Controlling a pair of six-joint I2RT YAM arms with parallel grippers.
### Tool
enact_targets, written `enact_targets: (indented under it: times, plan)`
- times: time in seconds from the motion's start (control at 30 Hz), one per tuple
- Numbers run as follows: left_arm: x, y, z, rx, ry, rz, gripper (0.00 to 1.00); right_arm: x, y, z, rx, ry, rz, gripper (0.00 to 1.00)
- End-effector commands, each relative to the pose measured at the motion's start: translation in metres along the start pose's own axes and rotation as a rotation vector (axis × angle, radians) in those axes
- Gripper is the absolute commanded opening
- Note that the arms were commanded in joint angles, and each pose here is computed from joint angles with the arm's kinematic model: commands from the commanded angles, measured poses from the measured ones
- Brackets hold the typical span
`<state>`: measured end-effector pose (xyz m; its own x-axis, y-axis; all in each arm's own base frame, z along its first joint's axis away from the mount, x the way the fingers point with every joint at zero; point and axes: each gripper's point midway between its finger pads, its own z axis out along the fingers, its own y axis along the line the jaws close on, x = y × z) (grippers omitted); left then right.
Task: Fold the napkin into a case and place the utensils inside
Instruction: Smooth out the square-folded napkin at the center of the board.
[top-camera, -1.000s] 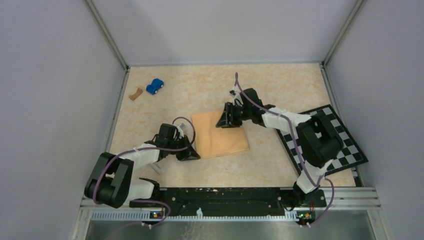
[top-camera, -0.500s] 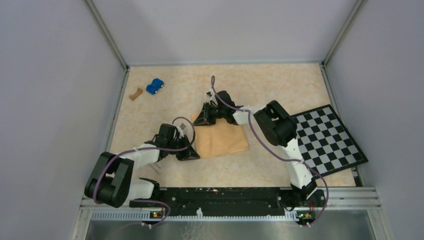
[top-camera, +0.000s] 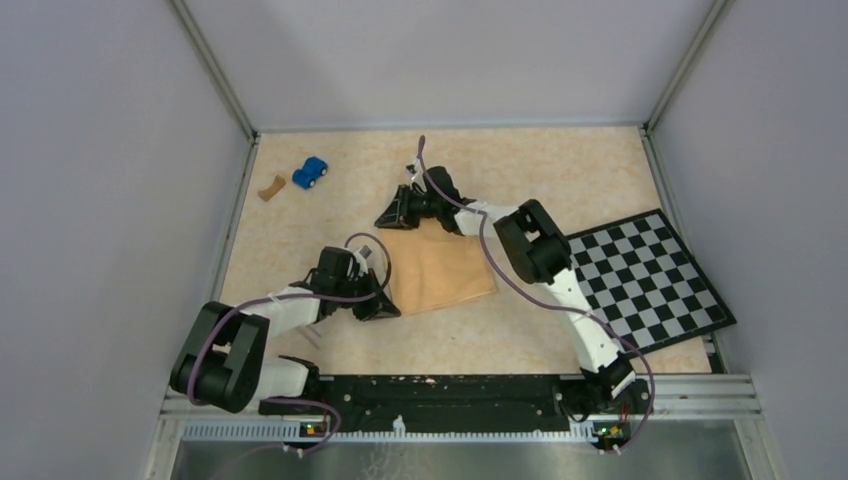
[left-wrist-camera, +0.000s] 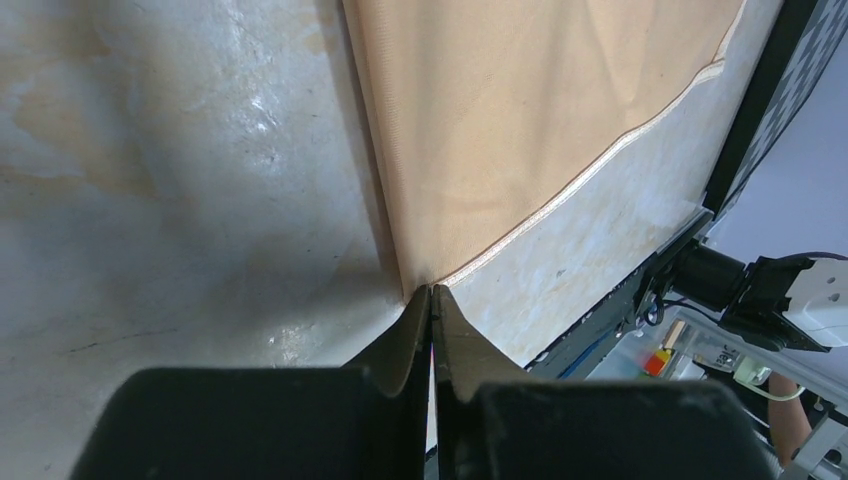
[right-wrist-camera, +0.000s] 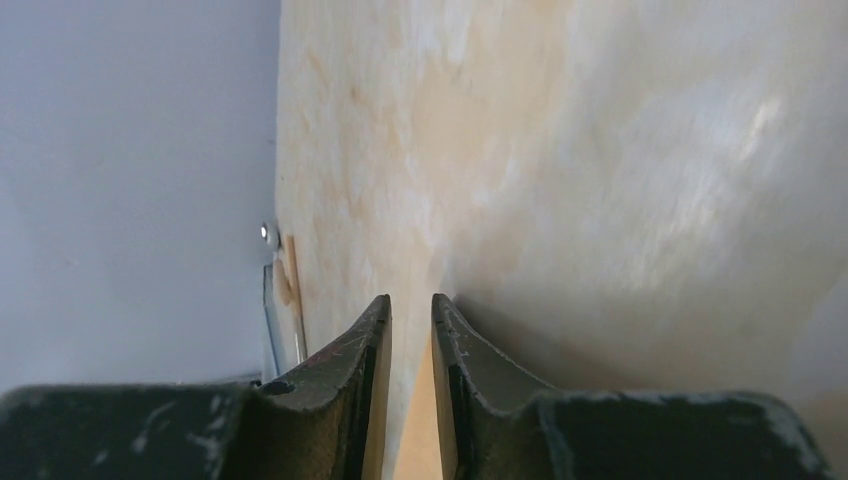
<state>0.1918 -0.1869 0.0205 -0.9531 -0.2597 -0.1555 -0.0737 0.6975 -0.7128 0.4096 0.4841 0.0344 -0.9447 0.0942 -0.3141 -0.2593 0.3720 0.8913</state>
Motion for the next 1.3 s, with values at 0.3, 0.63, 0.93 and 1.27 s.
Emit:
enact_targets:
  times: [0.3,0.63,0.93,1.27]
  plan:
    - [-0.050,-0.084,-0.040,0.155,-0.124,0.149,0.38,-0.092,0.061,-0.101,0.090,-0.041,-0.160,0.42]
    - [-0.157,-0.086,-0.015,0.149,-0.201,0.132,0.34,-0.052,0.033,-0.172,0.006,-0.041,-0.116,0.42]
    - [-0.219,-0.035,0.014,0.102,-0.239,0.058,0.33,-0.048,-0.024,-0.172,0.006,-0.017,-0.071,0.39]
    - [-0.206,0.030,0.032,-0.092,-0.204,-0.059,0.32,-0.055,-0.092,-0.180,0.127,-0.050,-0.022,0.42]
